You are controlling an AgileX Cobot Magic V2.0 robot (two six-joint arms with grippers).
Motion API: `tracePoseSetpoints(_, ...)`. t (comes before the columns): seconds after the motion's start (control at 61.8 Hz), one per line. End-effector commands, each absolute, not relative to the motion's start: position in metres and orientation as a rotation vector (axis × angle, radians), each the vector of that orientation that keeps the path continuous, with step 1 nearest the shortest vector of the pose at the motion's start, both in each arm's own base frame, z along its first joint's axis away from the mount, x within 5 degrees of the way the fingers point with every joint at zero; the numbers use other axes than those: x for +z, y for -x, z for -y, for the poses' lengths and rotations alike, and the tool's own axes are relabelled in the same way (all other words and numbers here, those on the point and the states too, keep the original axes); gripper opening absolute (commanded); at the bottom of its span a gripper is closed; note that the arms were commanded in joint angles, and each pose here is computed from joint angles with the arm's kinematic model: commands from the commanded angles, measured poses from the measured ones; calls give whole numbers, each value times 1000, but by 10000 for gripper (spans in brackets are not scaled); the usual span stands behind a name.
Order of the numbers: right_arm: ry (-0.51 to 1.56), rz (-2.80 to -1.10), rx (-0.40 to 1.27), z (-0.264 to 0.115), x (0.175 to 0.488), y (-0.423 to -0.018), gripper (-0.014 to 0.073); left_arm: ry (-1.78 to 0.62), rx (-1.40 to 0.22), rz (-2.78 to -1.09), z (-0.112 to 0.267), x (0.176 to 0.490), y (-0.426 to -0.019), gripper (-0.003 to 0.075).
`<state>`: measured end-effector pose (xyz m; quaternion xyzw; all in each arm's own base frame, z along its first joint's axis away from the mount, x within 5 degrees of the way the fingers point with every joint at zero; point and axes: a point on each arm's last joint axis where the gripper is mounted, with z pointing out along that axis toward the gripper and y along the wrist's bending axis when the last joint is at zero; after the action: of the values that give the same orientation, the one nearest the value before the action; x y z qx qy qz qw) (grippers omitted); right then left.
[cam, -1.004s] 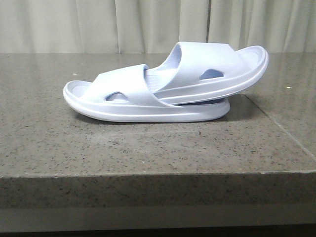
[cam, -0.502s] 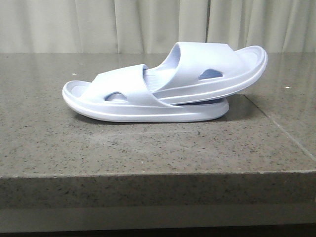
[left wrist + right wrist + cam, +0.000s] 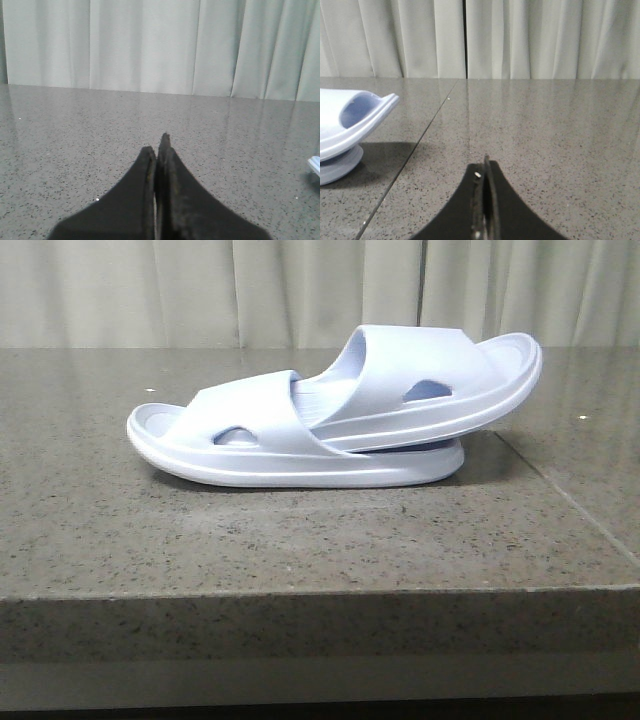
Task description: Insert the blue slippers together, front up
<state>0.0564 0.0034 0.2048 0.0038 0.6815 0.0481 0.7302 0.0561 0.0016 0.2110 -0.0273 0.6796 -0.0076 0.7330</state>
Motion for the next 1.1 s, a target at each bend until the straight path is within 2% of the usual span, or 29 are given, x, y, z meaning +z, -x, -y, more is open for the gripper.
tracePoseSetpoints(0.0, 5, -1383, 99, -3, 216, -54, -118, 68, -21, -1398, -2, 218, -54, -20)
tracePoseSetpoints(1.085, -22, -1355, 73, -2, 218, -53, -118, 68, -21, -1398, -2, 218, -54, -20)
